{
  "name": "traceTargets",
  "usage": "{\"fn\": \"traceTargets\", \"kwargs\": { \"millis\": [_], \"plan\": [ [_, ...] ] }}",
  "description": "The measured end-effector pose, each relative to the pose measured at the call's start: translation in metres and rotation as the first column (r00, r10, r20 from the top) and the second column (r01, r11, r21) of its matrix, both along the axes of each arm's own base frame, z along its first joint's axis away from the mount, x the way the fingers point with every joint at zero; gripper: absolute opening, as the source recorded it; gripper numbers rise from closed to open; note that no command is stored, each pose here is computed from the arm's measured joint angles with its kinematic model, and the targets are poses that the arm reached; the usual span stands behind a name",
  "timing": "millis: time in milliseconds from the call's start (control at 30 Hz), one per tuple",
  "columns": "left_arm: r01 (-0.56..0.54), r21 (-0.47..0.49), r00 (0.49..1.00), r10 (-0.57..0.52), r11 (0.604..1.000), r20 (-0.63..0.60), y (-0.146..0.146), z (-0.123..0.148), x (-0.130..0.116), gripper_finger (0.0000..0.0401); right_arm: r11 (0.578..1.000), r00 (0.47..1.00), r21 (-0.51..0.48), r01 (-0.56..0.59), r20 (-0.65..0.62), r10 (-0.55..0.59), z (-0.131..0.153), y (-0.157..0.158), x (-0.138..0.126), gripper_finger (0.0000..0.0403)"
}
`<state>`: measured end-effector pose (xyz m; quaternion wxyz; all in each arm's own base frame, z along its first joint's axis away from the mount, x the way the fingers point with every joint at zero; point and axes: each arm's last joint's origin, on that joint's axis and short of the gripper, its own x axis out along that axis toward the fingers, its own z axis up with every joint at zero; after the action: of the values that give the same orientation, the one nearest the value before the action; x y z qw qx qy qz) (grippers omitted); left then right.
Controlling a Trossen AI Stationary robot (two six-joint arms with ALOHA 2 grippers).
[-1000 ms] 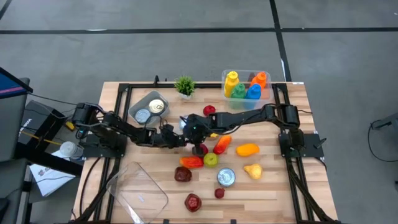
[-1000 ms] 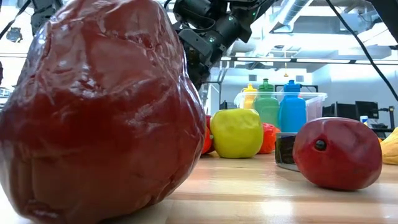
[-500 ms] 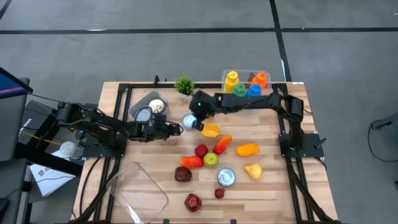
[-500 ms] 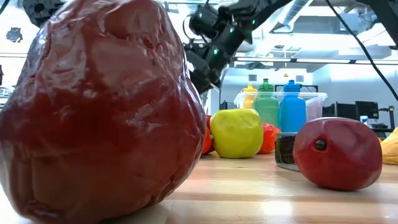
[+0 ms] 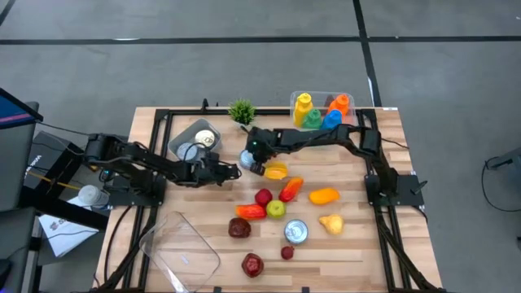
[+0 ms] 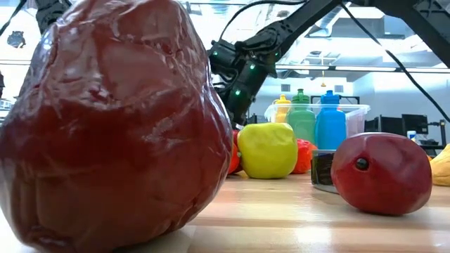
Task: Pick & Place Food Item
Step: Put the red tuna can into the gray bin
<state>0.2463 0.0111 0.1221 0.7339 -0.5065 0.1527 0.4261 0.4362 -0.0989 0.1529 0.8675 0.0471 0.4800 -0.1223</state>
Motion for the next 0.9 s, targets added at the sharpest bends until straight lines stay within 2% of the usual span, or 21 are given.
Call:
{"fn": "traceTargets", "kwargs": {
  "millis": [200,367,467,633,900],
  "plan": [
    [0.03,-0.043,0.999,-0.031,0.999,-0.025,-0.002,-0.014,0.004,0.0,0.996,0.996,0.045,-0.083,-0.027,0.084,0.0,0.041,0.004,0.0],
    [0.039,-0.044,0.999,-0.04,0.998,-0.029,-0.005,-0.014,0.004,0.0,0.986,0.986,0.035,-0.164,-0.017,0.165,0.001,0.074,0.007,0.0],
    [0.049,-0.054,0.998,-0.051,0.997,-0.025,-0.005,-0.014,0.004,0.0,0.987,0.988,0.052,-0.151,-0.001,0.151,0.011,0.075,0.004,0.0],
    [0.083,-0.068,0.996,-0.084,0.994,-0.008,-0.012,-0.013,0.005,0.0,0.994,0.994,0.038,-0.103,0.025,0.102,0.029,0.056,-0.001,0.0],
    [0.109,-0.097,0.994,-0.111,0.989,-0.009,-0.022,-0.013,0.004,0.0,0.994,0.994,0.059,-0.088,-0.067,0.092,0.013,0.051,-0.012,0.0]
  ]
}}
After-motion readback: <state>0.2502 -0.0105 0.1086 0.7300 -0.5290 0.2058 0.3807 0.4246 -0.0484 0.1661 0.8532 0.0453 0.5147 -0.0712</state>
